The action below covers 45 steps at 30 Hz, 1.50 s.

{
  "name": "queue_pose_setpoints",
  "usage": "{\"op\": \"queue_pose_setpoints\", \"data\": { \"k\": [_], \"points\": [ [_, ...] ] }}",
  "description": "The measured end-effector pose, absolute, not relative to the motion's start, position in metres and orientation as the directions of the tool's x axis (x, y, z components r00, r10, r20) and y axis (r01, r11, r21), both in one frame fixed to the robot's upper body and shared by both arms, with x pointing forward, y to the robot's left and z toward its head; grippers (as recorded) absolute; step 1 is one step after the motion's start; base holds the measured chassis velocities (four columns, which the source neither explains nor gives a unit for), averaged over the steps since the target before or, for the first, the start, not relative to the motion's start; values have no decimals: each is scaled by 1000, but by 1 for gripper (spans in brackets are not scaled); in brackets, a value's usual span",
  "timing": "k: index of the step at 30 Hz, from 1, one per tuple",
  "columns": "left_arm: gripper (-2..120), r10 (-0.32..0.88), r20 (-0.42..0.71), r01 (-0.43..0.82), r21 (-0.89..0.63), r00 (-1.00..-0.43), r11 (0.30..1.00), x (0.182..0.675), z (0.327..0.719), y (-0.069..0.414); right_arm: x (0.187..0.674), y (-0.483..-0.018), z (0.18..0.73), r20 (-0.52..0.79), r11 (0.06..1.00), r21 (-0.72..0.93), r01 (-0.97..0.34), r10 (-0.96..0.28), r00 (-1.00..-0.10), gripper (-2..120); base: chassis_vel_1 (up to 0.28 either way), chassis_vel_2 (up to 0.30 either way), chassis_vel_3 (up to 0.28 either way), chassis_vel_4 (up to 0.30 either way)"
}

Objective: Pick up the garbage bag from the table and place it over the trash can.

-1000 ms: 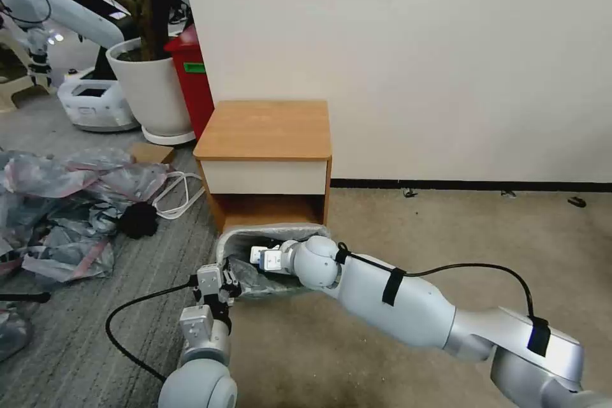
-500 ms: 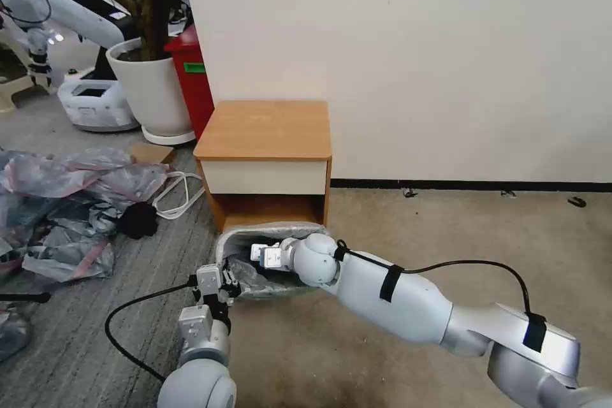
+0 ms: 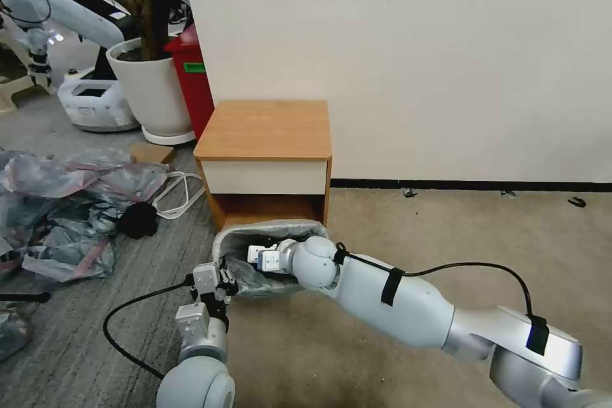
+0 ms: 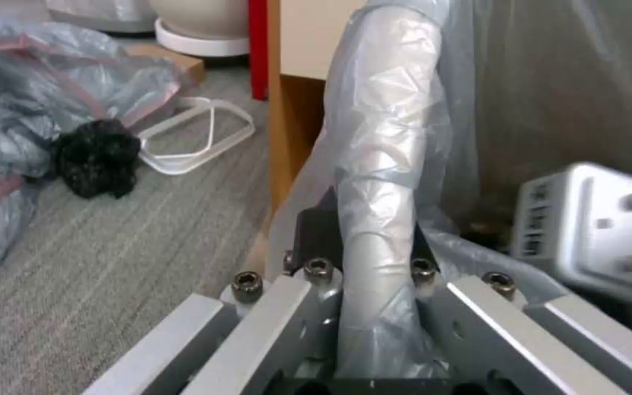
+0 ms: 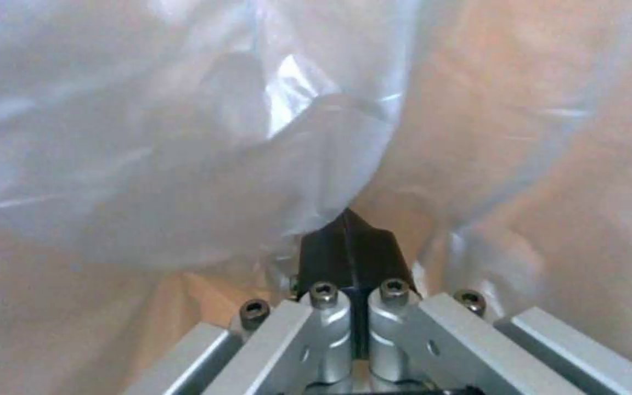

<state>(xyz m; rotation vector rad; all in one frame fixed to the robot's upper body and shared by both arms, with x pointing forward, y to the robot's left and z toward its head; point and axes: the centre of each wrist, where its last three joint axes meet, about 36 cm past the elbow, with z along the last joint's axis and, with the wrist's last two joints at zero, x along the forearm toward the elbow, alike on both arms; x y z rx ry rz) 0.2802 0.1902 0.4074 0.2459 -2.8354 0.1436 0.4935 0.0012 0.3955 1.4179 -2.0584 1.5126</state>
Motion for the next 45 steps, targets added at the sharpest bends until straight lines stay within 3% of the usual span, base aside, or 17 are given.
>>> {"op": "queue_pose_setpoints", "data": {
  "k": [18,30,34,35,39,40,44,45],
  "points": [
    [3,-182,342,-233,-113,-922,966,294,405,202,472,-17,430,598,3,-641,-768,-626,-501,0,0,0,0,0],
    [3,-192,379,-257,-130,-905,958,310,399,215,442,-79,486,526,28,-661,-750,-694,-490,0,0,0,0,0],
    [3,-175,422,-269,-174,-890,947,310,403,215,440,-135,523,405,172,-695,-698,-708,-578,0,0,0,0,0],
    [3,-175,422,-269,-174,-890,947,310,403,215,440,-135,523,405,172,-695,-698,-708,-578,0,0,0,0,0],
    [3,-91,492,-245,-258,-866,935,307,417,206,444,-195,547,230,404,-697,-592,-656,-719,0,0,0,0,0],
    [3,-91,492,-245,-258,-866,935,307,417,206,444,-195,547,230,404,-697,-592,-656,-719,0,0,0,0,0],
    [3,17,569,-212,-333,-822,919,306,427,200,452,-241,553,40,677,-579,-455,-534,-844,0,0,0,0,0],
    [3,17,569,-212,-333,-822,919,306,427,200,452,-241,553,40,677,-579,-455,-534,-844,0,0,0,0,0]
  ]
}}
